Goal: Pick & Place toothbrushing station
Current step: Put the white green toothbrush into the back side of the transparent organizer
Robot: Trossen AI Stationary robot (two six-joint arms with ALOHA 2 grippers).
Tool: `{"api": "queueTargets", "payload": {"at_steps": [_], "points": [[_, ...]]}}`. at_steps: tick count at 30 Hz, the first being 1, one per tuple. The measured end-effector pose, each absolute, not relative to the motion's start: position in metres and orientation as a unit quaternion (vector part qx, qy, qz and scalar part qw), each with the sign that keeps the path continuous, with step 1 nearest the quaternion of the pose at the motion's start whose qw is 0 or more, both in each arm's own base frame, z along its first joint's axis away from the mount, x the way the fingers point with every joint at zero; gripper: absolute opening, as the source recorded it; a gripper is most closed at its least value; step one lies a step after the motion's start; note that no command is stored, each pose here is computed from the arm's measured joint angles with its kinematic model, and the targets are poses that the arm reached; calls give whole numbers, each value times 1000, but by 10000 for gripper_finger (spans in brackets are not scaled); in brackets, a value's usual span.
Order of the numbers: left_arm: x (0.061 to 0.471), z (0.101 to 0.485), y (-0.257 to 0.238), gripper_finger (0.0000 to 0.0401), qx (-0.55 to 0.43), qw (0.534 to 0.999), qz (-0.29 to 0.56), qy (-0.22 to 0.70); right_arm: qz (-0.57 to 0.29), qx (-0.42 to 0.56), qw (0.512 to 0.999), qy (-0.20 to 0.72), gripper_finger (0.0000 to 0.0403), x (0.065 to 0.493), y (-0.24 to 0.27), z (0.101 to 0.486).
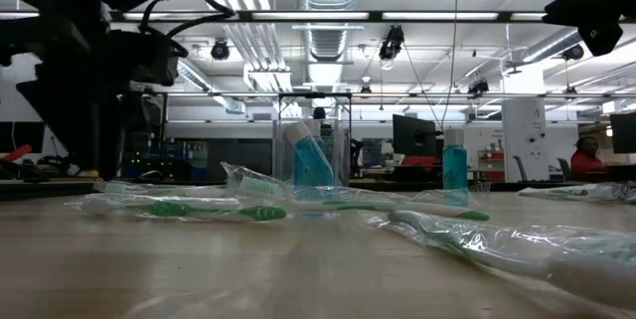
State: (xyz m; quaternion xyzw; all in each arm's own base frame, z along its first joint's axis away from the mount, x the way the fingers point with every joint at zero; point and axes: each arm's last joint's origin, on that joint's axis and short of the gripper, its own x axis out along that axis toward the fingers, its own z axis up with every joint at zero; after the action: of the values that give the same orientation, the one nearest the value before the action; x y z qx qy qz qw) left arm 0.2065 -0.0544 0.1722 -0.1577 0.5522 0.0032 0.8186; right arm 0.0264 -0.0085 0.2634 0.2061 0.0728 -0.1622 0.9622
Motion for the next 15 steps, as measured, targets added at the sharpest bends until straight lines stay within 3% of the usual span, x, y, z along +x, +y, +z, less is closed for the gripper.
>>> {"api": "queueTargets", "payload": {"at_steps": [15], "points": [[219, 145, -63, 180, -117, 801, -15, 586, -162, 206, 962, 73, 75, 26, -8, 263]]}}
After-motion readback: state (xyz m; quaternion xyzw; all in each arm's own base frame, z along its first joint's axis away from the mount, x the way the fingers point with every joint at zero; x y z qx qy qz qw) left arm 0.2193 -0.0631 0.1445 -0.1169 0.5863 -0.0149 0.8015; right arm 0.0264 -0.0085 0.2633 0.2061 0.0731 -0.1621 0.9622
